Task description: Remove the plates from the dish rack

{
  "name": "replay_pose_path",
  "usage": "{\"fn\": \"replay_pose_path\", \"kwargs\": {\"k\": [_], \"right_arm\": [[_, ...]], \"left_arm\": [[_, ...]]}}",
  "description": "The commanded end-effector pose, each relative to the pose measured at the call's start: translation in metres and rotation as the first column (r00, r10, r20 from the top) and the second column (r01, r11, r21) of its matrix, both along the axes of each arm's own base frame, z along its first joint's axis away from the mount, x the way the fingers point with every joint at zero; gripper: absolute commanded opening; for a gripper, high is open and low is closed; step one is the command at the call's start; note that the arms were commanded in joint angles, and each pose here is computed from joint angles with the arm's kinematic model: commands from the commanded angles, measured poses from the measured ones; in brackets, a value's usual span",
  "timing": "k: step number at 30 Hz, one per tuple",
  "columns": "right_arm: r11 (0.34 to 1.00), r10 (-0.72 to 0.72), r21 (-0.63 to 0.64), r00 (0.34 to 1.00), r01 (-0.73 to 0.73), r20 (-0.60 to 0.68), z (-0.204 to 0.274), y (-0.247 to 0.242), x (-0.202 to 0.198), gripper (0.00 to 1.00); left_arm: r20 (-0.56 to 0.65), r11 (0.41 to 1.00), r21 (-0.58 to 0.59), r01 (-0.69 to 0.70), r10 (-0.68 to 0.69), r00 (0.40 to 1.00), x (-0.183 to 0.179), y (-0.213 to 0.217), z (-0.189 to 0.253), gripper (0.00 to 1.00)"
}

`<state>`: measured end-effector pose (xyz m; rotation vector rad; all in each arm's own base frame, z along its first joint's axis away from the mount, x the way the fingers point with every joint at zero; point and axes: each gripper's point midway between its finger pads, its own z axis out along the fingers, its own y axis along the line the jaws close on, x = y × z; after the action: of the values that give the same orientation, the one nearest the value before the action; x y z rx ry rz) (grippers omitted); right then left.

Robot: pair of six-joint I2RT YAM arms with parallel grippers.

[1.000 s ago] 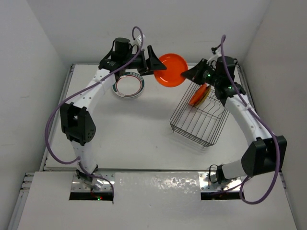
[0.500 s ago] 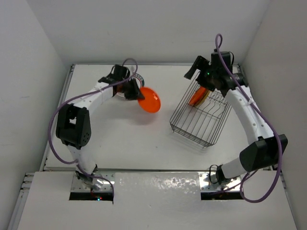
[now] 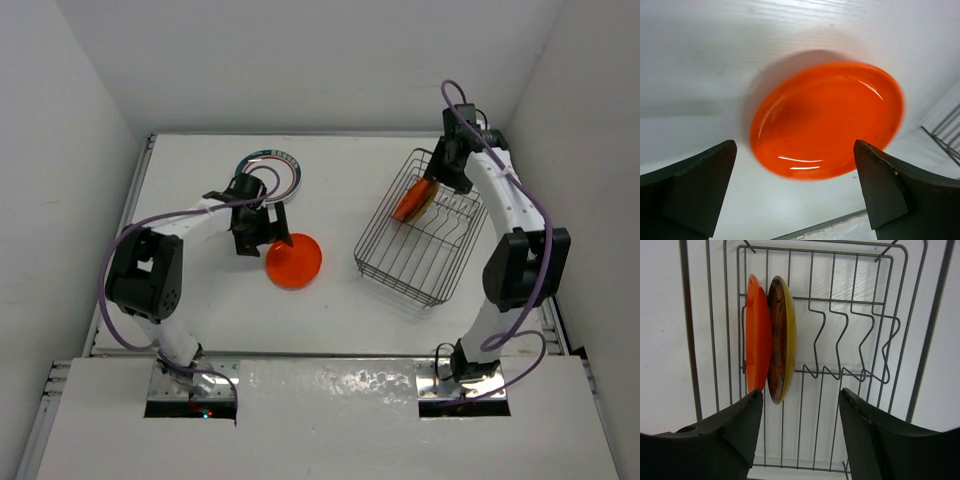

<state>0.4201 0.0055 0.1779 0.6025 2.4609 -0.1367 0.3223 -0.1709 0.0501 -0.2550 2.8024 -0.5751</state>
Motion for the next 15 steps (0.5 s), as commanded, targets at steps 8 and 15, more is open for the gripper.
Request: {"fn": "replay_pose_path", "kwargs": {"k": [8,15], "right_arm": [[0.999,0.0,-0.051,0.996,-0.004,-0.09,-0.036,-0.005,0.021,0.46],[0.997,-0.037,-0.078,0.994,0.029,-0.103,-0.044,-0.011,0.016,0.18]], "left_arm": [[0.168,0.961,0.26,-0.09,0.047,0.985,0.01,0.055,0.078,1.0],[0.222,0.966,0.24,-0.092,0.037,0.974,0.018,0.052,0.109,1.0]]}}
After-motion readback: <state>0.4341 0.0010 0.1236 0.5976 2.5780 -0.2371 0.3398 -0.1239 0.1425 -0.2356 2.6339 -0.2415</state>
